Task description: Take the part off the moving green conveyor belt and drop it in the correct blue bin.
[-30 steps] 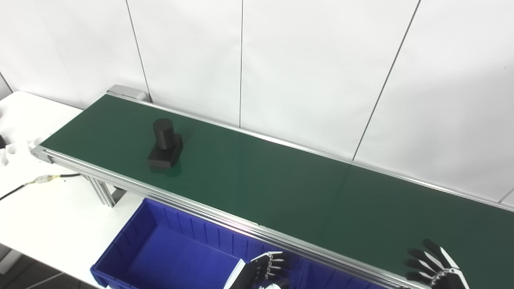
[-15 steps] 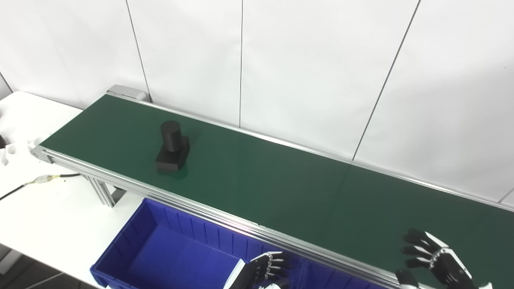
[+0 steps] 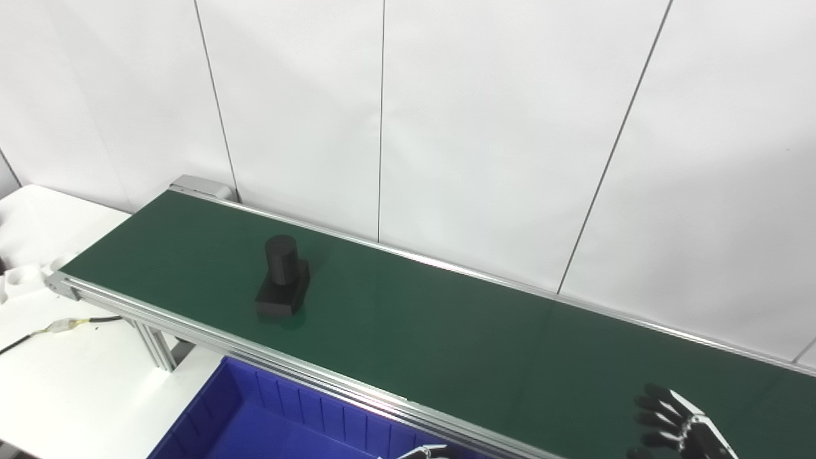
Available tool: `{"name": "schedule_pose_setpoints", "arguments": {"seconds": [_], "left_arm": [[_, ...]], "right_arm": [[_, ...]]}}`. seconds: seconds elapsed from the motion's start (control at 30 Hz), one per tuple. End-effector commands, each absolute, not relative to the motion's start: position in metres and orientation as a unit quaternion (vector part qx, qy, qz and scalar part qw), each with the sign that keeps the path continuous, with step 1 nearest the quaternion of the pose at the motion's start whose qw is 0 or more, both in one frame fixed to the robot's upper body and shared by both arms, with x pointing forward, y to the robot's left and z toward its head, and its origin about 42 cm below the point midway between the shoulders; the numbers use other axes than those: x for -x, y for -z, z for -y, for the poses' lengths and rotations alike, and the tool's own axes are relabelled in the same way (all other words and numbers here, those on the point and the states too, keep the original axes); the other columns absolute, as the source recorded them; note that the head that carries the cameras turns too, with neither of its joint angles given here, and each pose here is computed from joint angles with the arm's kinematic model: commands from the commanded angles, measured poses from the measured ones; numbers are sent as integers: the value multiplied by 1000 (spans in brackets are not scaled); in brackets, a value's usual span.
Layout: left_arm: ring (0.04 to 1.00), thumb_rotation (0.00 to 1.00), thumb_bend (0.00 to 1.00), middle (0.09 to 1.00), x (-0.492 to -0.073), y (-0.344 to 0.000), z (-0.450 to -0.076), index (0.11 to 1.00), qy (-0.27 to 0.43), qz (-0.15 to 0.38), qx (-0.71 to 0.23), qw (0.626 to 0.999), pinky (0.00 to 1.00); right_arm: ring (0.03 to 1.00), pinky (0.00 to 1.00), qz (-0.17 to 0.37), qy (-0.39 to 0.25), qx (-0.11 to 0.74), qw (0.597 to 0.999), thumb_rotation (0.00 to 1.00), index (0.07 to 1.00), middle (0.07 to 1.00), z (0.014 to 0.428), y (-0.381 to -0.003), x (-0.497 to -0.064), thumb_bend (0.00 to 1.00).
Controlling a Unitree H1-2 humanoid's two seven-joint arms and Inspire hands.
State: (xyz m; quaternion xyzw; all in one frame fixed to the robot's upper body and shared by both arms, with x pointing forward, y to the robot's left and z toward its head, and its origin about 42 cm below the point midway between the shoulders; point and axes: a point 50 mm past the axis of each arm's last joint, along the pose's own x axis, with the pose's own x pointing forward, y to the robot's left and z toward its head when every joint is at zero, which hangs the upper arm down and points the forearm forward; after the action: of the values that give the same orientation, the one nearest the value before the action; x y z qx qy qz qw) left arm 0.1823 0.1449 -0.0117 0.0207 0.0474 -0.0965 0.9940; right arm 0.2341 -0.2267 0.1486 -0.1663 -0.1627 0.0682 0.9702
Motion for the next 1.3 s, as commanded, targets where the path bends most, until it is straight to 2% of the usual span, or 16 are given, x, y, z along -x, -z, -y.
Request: {"name": "schedule_pose_setpoints", "arguments": {"seconds": [0.0,0.17,0.37,0.5,0.83,1.0,1.17,1.27], "left_arm": [[669,673,715,723,-192,2,-144,762,98,-10,-18,995,601],[668,679,714,723,-195,2,-144,762,100,-10,-20,995,599],[669,680,713,724,-196,2,-144,761,100,-10,-22,995,598],[669,691,716,723,-197,3,-145,763,101,-11,-23,995,600],[674,705,723,725,-197,3,-146,764,99,-12,-20,995,603],[673,692,701,723,-197,3,-145,761,99,-12,-19,995,603],[676,700,714,726,-197,4,-144,763,98,-13,-18,995,606],[679,702,721,729,-197,4,-143,766,99,-14,-14,995,609]], "right_arm": [[704,605,187,-68,161,967,510,795,753,226,-161,-244,451],[710,587,182,-73,173,965,488,798,761,226,-158,-261,440],[738,637,174,-85,194,962,438,807,778,225,-158,-279,482],[769,690,171,-91,202,960,322,821,794,224,-161,-285,467],[806,739,160,-99,207,960,249,846,810,220,-155,-297,478],[811,741,157,-101,198,962,171,855,817,218,-152,-305,471],[810,741,155,-106,199,962,214,856,818,218,-150,-313,463],[813,754,154,-114,203,960,279,860,821,216,-148,-318,480]]}}
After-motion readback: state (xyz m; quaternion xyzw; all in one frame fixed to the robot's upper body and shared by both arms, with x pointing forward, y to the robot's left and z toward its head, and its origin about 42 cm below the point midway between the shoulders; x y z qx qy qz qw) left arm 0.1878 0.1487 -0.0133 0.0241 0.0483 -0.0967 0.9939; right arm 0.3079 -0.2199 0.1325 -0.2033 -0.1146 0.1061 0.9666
